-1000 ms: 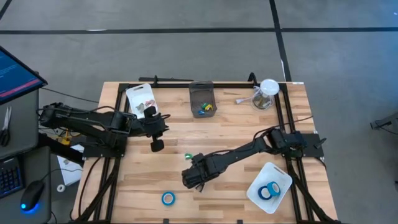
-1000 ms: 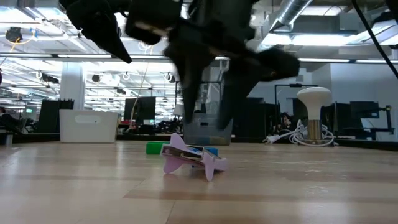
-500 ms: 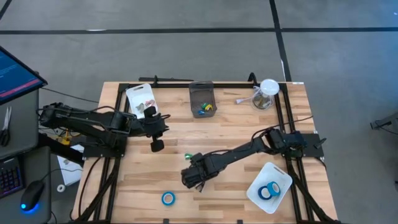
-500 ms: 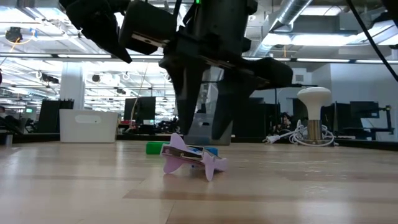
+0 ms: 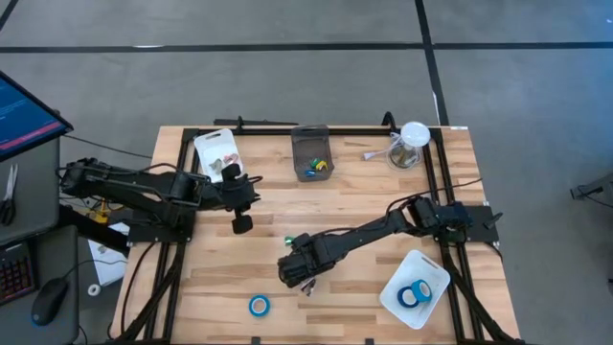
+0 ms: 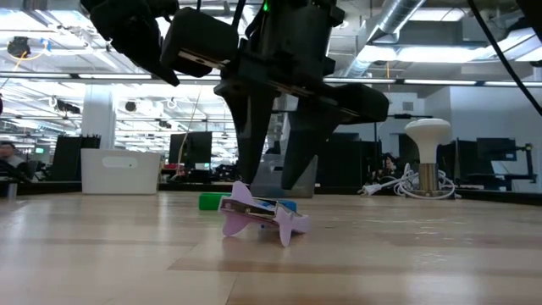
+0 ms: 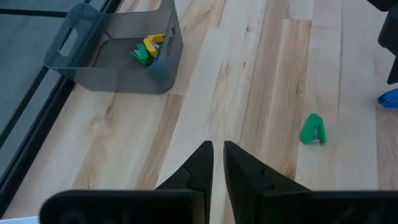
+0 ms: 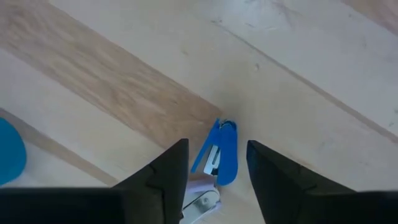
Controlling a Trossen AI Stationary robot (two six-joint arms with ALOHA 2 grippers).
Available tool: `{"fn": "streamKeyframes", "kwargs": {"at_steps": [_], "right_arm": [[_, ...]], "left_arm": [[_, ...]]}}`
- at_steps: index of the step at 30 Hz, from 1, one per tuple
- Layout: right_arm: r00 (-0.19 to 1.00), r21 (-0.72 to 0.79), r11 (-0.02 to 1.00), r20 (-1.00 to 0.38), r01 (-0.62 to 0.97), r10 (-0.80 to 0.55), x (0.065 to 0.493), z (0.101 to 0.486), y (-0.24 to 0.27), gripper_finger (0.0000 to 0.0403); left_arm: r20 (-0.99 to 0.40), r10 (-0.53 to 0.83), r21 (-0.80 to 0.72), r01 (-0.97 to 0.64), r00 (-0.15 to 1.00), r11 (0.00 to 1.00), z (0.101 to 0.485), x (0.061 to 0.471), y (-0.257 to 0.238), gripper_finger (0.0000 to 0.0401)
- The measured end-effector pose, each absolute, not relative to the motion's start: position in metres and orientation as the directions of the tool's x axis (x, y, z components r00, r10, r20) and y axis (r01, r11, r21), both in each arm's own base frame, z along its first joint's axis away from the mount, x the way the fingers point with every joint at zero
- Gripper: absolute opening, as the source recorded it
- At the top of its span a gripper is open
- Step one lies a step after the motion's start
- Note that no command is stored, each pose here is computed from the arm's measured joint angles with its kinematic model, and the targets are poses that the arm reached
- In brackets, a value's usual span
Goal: Pick and place Stapler, Stapler remover, tape
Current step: Put the blue stapler into the black bin
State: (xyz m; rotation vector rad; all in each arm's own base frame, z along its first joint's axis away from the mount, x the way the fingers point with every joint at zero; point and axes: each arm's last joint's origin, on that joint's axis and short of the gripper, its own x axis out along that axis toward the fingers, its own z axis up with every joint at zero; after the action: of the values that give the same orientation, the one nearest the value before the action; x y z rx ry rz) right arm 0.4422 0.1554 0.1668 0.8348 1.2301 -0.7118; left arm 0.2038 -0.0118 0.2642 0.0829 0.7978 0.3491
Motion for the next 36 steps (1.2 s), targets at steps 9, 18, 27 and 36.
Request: {"fn": "streamKeyframes", "kwargs": {"at_steps": [9, 18, 27, 36], "right_arm": [[0.204, 0.154, 0.527, -0.978, 0.836, -0.038, 0.443, 0.167, 0.154, 0.0156], [0.204, 0.148, 0.565, -0.978, 0.812, -0.038, 0.442, 0.167, 0.156, 0.0153], [0.203, 0.144, 0.587, -0.979, 0.796, -0.035, 0.442, 0.167, 0.156, 0.0155], [0.146, 0.134, 0.581, -0.989, 0.802, 0.027, 0.433, 0.145, 0.162, 0.0156]], "left_arm": [[-0.686, 0.337, 0.203, -0.275, 0.644, 0.940, 0.264, 0.204, -0.012, 0.0030], [-0.686, 0.337, 0.203, -0.275, 0.645, 0.940, 0.264, 0.204, -0.012, 0.0030], [-0.686, 0.337, 0.203, -0.275, 0.644, 0.940, 0.264, 0.204, -0.012, 0.0030], [-0.686, 0.337, 0.203, -0.275, 0.644, 0.940, 0.264, 0.204, -0.012, 0.0030]]}}
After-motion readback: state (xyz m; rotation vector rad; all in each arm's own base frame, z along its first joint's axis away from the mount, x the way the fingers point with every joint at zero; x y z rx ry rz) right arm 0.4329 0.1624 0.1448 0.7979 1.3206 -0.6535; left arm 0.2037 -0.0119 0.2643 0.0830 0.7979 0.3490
